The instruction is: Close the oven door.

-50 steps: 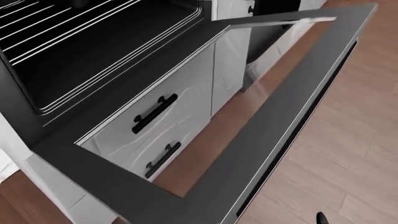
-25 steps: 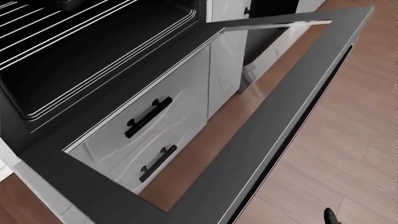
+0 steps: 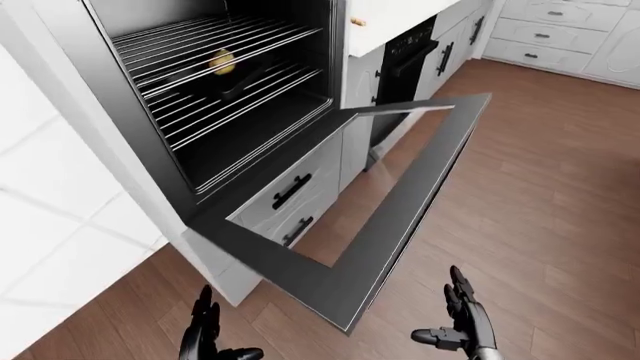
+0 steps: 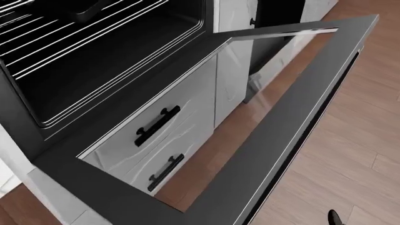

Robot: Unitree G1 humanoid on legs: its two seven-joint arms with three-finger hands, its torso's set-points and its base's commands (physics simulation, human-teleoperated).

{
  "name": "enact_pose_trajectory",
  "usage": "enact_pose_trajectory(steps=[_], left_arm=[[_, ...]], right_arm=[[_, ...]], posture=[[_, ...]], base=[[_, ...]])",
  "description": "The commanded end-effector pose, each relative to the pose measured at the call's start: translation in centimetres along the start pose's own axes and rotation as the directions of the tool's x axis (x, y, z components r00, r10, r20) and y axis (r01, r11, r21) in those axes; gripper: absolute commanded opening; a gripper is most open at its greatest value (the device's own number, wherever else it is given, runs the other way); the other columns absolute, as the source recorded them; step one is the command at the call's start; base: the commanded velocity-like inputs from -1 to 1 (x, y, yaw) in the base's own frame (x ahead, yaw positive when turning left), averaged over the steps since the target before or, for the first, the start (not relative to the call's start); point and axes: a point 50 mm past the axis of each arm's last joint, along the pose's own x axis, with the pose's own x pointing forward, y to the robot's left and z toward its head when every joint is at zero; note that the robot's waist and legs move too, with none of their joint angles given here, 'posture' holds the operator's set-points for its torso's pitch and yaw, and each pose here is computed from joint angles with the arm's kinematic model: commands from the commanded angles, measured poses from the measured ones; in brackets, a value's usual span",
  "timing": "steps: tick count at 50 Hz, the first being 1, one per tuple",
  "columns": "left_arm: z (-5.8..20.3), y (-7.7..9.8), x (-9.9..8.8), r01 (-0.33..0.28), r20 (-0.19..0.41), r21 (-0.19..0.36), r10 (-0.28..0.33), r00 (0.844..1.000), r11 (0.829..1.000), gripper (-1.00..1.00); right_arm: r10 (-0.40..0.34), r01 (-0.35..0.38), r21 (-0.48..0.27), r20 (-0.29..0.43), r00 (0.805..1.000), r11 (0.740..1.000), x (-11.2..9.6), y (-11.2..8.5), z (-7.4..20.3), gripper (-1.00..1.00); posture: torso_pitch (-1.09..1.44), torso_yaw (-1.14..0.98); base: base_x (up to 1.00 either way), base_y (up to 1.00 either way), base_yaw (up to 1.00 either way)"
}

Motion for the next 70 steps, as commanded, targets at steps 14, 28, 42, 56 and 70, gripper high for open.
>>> enact_pose_trajectory(steps=[14, 28, 42, 56, 70], left_arm=[[1.17, 0.6, 0.53, -0.014, 0.061, 0.016, 0.013, 0.998, 1.0, 1.0], [1.15, 0.66, 0.5, -0.014, 0.06, 0.017, 0.013, 0.998, 1.0, 1.0], [1.13, 0.6, 0.5, -0.014, 0.059, 0.016, 0.013, 0.998, 1.0, 1.0], [1.19, 0.6, 0.55, -0.014, 0.062, 0.016, 0.013, 0.998, 1.0, 1.0], [1.19, 0.69, 0.53, -0.017, 0.061, 0.019, 0.016, 0.998, 1.0, 1.0]], right_arm=[[0.011, -0.01, -0.01, 0.062, 0.998, 1.0, 0.69, 0.12, 1.18, 1.0], [0.013, -0.013, -0.011, 0.056, 0.998, 1.0, 0.6, 0.16, 1.05, 1.0], [0.013, -0.013, -0.01, 0.055, 0.998, 1.0, 0.57, 0.21, 0.99, 1.0], [0.018, -0.017, -0.008, 0.056, 0.998, 1.0, 0.67, 0.24, 1.09, 1.0], [-0.023, 0.022, 0.012, 0.065, 0.998, 1.0, 0.8, -0.08, 1.28, 1.0]], posture=[[0.0, 0.0], [0.0, 0.0], [0.0, 0.0], [0.0, 0.0], [0.0, 0.0]], base=[[0.0, 0.21, 0.0], [0.0, 0.21, 0.0], [0.0, 0.21, 0.0], [0.0, 0.21, 0.0], [0.0, 0.02, 0.0]])
